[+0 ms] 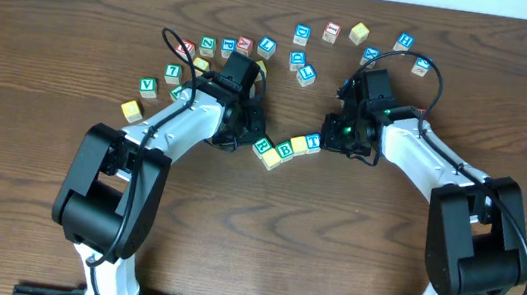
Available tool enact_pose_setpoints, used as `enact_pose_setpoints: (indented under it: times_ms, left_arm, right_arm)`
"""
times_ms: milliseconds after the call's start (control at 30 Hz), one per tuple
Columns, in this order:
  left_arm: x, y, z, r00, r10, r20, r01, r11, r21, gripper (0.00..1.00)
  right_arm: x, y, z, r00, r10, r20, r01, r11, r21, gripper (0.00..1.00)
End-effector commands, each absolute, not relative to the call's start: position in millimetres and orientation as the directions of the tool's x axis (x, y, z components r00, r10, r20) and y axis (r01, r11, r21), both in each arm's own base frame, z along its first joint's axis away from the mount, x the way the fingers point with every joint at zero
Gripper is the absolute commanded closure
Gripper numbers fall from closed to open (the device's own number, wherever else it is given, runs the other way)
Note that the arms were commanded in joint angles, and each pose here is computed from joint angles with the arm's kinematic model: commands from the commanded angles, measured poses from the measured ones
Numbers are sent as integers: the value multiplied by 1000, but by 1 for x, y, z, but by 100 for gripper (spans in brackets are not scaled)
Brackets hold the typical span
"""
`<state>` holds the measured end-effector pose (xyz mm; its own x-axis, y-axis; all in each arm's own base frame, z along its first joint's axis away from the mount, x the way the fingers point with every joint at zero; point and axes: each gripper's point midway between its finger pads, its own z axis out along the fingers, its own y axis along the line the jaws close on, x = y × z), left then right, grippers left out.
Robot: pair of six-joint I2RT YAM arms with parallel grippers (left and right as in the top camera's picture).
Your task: Spell out ROBOT
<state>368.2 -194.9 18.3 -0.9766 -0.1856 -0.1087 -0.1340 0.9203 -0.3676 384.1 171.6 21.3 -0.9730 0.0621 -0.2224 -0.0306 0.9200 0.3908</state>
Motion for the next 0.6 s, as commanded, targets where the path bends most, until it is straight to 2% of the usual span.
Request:
enact_pose_setpoints:
  times_ms: [0,167,367,567]
  left_arm:
    - [367,-190,14,-977,-186,-105,-139,927,-350,93]
    - [373,-180,17,-969,-212,-126,-160,930,-331,92]
    - [386,-148,45,-940,-280,-194,-213,928,-307,93]
    - [392,-123,79,-908,-312,-279,-230,929,-291,93]
  right_arm:
    - [385,168,18,-974,43,-221,-48,919,391,99]
    - [395,162,35,-969,27,-244,-71,921,383,98]
    - [408,160,75,-962,-1,-273,-102,929,356,94]
    - [389,189,89,-973,-61,-221,-148,904,401,96]
